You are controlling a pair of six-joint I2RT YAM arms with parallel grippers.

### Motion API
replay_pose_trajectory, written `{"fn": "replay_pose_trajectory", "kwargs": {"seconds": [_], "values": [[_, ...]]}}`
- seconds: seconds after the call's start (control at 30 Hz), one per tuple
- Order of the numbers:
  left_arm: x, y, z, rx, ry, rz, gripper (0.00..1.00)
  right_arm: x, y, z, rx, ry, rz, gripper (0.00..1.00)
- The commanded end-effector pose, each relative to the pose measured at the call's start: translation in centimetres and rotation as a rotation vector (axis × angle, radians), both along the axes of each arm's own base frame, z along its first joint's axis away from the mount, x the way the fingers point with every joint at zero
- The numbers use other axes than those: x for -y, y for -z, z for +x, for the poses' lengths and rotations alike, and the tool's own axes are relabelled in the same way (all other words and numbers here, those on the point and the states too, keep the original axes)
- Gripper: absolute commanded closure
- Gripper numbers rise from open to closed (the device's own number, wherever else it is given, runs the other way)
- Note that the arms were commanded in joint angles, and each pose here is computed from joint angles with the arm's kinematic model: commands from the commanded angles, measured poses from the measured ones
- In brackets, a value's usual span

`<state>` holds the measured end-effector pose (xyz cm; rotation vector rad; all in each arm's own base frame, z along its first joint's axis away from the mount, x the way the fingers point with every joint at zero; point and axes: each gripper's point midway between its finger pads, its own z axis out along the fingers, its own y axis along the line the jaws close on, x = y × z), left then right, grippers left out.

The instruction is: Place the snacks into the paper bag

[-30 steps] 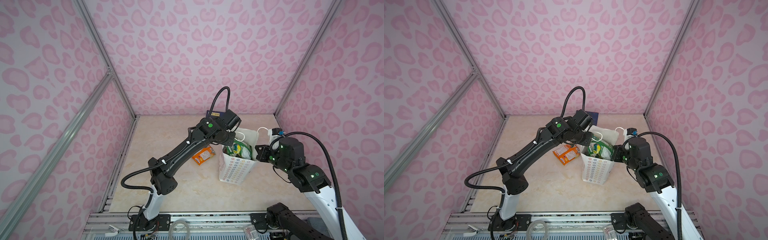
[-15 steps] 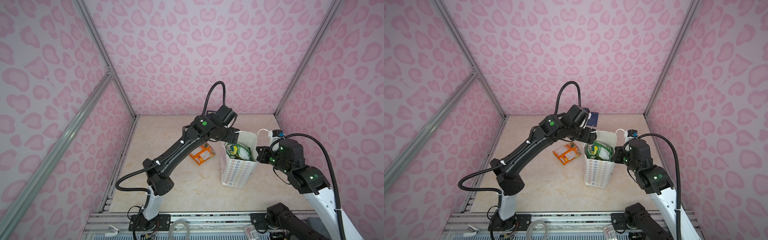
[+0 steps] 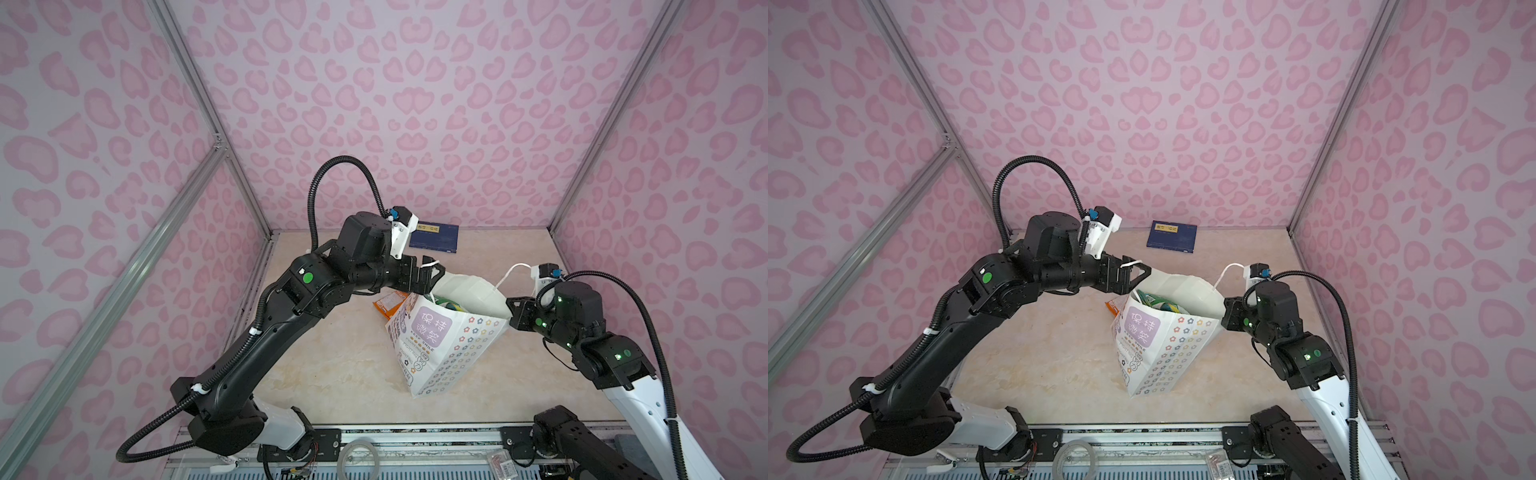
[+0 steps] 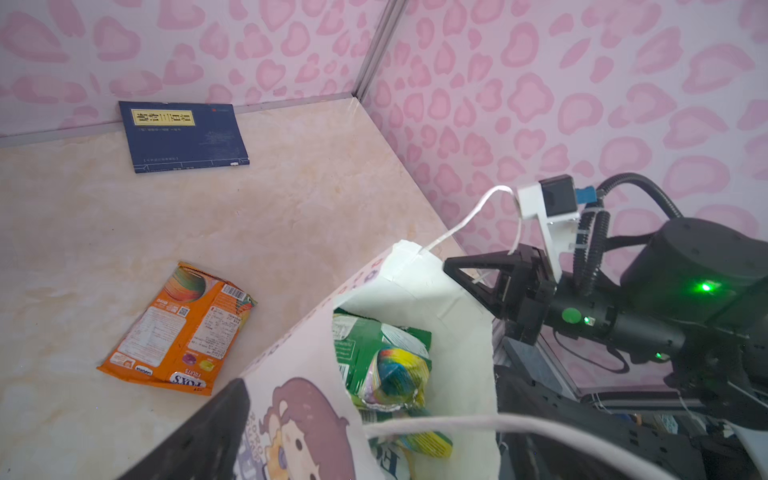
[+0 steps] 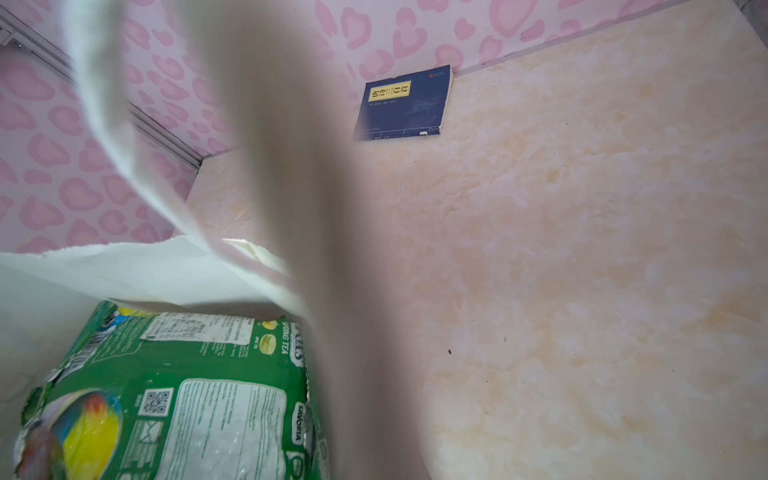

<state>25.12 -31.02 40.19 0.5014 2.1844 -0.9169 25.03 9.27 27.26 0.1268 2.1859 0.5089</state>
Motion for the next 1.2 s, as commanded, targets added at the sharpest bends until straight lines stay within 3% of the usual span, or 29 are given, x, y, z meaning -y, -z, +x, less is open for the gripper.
{"fn": "replay_pose_trajectory", "kwargs": {"seconds": [0.0, 0.37, 0.63, 0.83, 0.9, 1.0, 1.1, 1.17], "values": [[3.4, -1.5, 0.4, 0.007, 0.096, -0.128, 0.01, -0.1, -1.6, 1.3, 0.074, 0.021, 0.03, 1.0], [10.6, 2.4, 5.2, -0.093, 0.143, -0.043, 0.0, -0.1, -5.2, 3.5, 0.159, 0.06, 0.017, 1.0], [10.6, 10.6, 9.3, -0.182, -0.069, 0.153, 0.02, -0.5, -2.8, 4.1, 0.113, 0.057, 0.03, 1.0], [9.4, 12.6, 9.6, -0.243, -0.154, 0.202, 0.02, -1.1, -1.8, 4.2, 0.09, 0.043, 0.046, 1.0], [9.2, 12.7, 9.3, -0.26, -0.162, 0.198, 0.02, -1.3, -1.8, 4.3, 0.091, 0.039, 0.05, 1.0], [11.3, 11.2, 7.0, -0.284, 0.0, 0.095, 0.02, -1.4, -1.6, 4.4, 0.089, 0.039, 0.049, 1.0], [11.7, 7.5, 5.4, -0.231, 0.11, 0.016, 0.02, -1.5, -1.4, 4.5, 0.082, 0.037, 0.048, 1.0], [9.8, 5.4, 5.4, -0.165, 0.082, 0.034, 0.03, -1.3, -1.4, 4.3, 0.082, 0.043, 0.042, 1.0]]}}
